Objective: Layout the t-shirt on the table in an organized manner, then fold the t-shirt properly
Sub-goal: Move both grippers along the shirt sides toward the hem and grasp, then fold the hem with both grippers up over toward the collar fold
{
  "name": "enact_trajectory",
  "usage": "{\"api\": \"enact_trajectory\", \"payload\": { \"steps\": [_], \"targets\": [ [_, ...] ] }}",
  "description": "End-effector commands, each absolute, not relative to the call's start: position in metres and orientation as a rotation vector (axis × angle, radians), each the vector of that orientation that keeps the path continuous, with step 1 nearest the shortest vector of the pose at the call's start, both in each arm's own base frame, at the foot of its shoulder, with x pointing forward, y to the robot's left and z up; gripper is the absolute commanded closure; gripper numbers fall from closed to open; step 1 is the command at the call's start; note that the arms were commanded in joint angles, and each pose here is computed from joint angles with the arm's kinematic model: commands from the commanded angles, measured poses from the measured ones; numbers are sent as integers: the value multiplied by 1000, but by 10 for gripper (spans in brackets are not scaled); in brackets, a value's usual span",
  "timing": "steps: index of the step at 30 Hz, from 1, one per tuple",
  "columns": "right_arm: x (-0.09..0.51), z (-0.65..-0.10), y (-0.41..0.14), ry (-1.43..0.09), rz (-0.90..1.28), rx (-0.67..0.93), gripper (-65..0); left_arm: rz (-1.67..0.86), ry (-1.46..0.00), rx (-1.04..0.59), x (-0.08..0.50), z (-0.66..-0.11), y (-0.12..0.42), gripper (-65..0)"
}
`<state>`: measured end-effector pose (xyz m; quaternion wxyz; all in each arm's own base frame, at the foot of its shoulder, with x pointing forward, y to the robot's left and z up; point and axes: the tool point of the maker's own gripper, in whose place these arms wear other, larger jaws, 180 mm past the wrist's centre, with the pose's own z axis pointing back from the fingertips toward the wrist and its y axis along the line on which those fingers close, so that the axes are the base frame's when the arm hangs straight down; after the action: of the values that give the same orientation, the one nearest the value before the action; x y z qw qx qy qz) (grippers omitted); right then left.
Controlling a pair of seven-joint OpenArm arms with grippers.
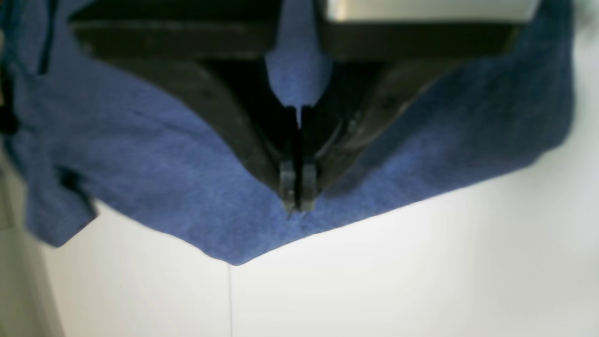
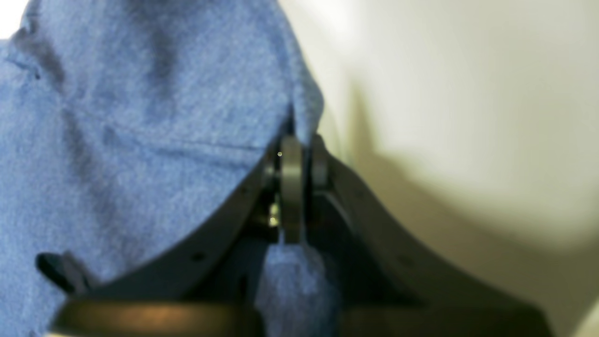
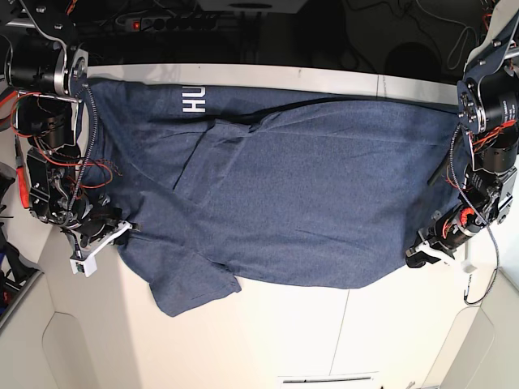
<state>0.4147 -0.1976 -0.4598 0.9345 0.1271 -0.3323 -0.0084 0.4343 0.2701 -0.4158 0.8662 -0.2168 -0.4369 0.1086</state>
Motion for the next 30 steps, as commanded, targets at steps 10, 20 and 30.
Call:
{"api": "enact_trajectory", "payload": {
  "steps": [10, 20, 30],
  "targets": [
    [409, -462, -202, -691, -21, 257, 0, 190, -1045, -390, 453, -381, 298, -22],
    [411, -461, -202, -709, -23, 258, 0, 234, -997, 15, 440, -395, 374, -273],
    [411, -461, -202, -709, -23, 258, 0, 281, -898, -11, 419, -432, 366, -272]
  ]
}}
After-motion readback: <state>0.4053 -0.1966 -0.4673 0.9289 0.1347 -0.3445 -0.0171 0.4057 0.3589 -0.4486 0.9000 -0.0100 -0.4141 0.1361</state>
